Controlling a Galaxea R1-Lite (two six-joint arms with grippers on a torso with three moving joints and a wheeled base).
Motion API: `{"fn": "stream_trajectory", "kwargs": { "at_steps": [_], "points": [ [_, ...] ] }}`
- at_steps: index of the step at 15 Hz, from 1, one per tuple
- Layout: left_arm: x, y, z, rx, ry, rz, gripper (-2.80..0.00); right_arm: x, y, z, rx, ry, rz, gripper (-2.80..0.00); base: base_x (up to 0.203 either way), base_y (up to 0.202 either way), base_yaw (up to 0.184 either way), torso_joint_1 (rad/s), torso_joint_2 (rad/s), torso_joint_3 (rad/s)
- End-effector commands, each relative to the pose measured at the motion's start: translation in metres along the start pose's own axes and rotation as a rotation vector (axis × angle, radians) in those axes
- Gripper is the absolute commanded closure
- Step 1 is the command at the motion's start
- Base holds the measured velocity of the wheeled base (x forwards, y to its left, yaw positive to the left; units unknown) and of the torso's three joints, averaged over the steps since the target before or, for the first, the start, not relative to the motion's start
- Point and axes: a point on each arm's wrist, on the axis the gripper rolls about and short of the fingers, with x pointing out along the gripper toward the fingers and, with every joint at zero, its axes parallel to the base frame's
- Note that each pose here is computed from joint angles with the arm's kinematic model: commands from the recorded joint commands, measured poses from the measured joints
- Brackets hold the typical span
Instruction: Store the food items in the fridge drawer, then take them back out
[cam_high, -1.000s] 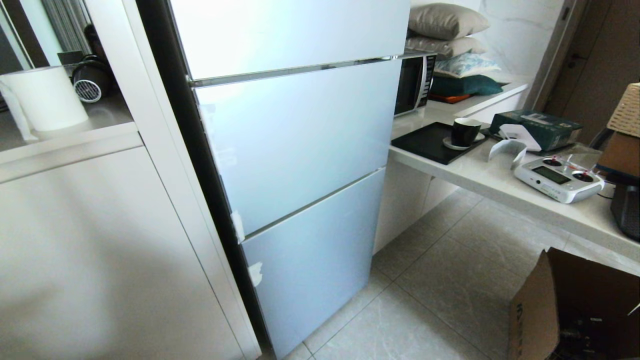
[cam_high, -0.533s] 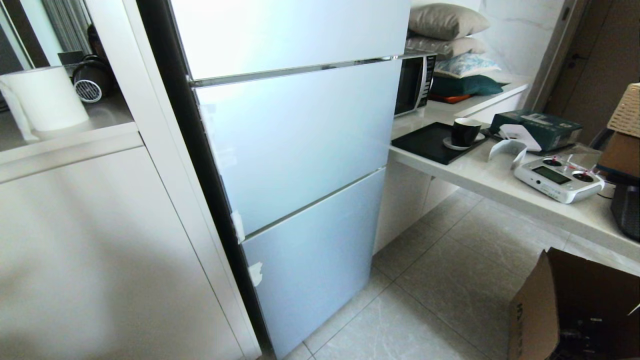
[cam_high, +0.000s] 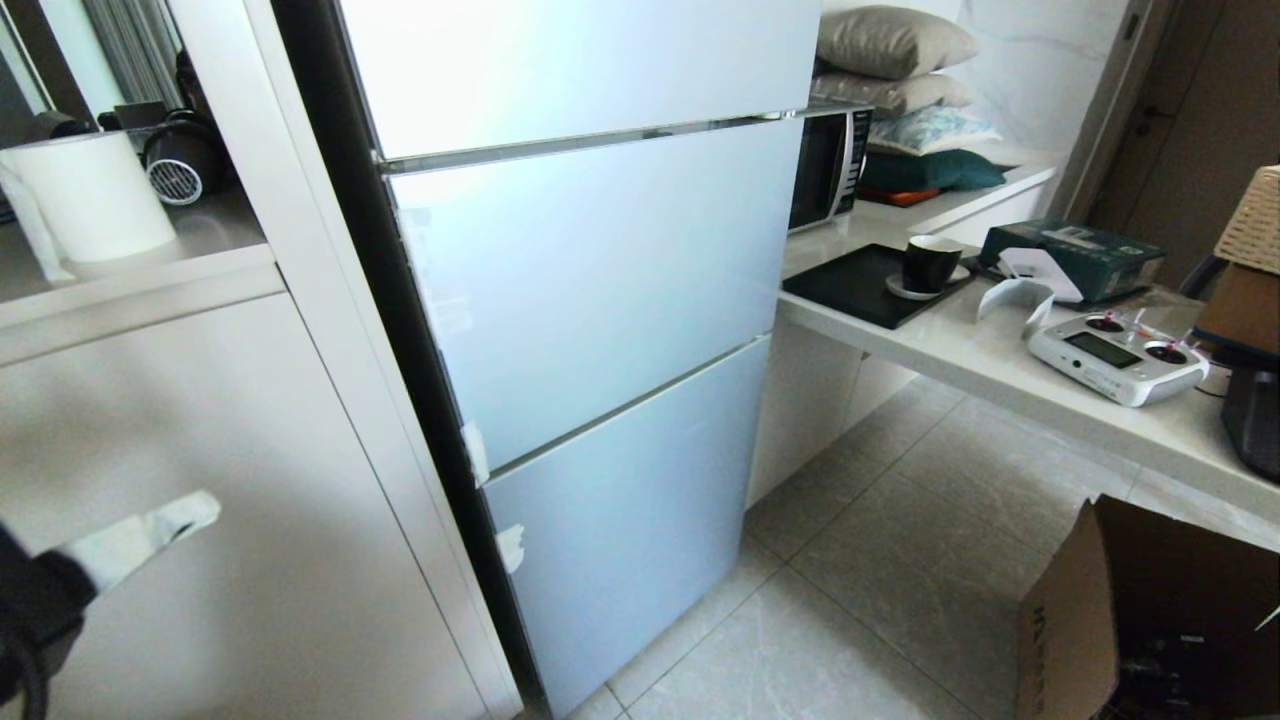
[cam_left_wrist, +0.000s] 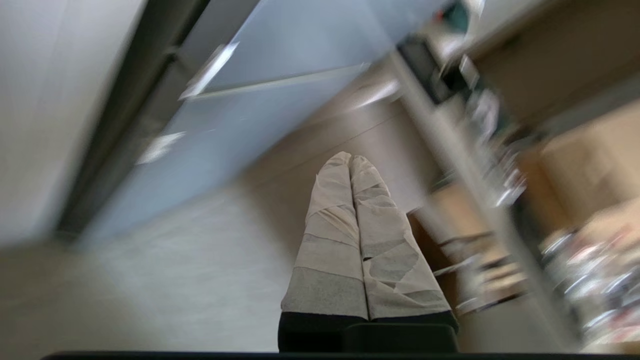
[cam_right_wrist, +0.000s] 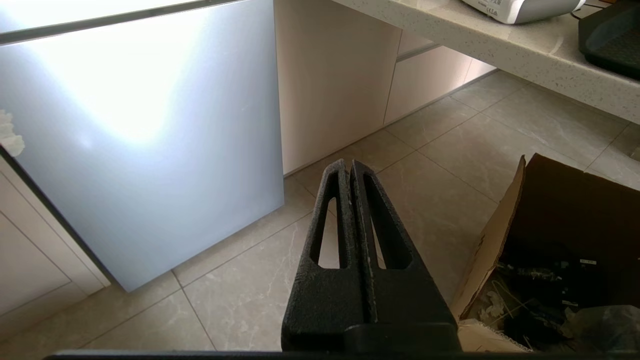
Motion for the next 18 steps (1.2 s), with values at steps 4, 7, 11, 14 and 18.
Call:
{"fn": "stream_trajectory", "kwargs": {
  "at_steps": [4, 7, 11, 14, 18],
  "points": [
    [0.151, 0.014, -0.002, -0.122, -0.060, 0.071, 0.00, 0.000, 0.000, 0.000, -0.001, 0.000, 0.001, 0.00, 0.000, 0.000, 0.000, 0.000, 0.00, 0.000],
    [0.185, 0.002, 0.012, -0.114, -0.265, 0.061, 0.00, 0.000, 0.000, 0.000, -0.001, 0.000, 0.001, 0.00, 0.000, 0.000, 0.000, 0.000, 0.00, 0.000],
    [0.205, 0.000, 0.030, -0.116, -0.339, 0.049, 0.00, 0.000, 0.000, 0.000, -0.001, 0.000, 0.001, 0.00, 0.000, 0.000, 0.000, 0.000, 0.00, 0.000],
    [0.215, -0.005, 0.037, -0.105, -0.364, 0.030, 0.00, 0.000, 0.000, 0.000, -0.001, 0.000, 0.000, 0.00, 0.000, 0.000, 0.000, 0.000, 0.00, 0.000],
    [0.230, -0.008, 0.043, -0.098, -0.381, 0.007, 0.00, 0.000, 0.000, 0.000, -0.001, 0.000, -0.001, 0.00, 0.000, 0.000, 0.000, 0.000, 0.00, 0.000]
  ]
}}
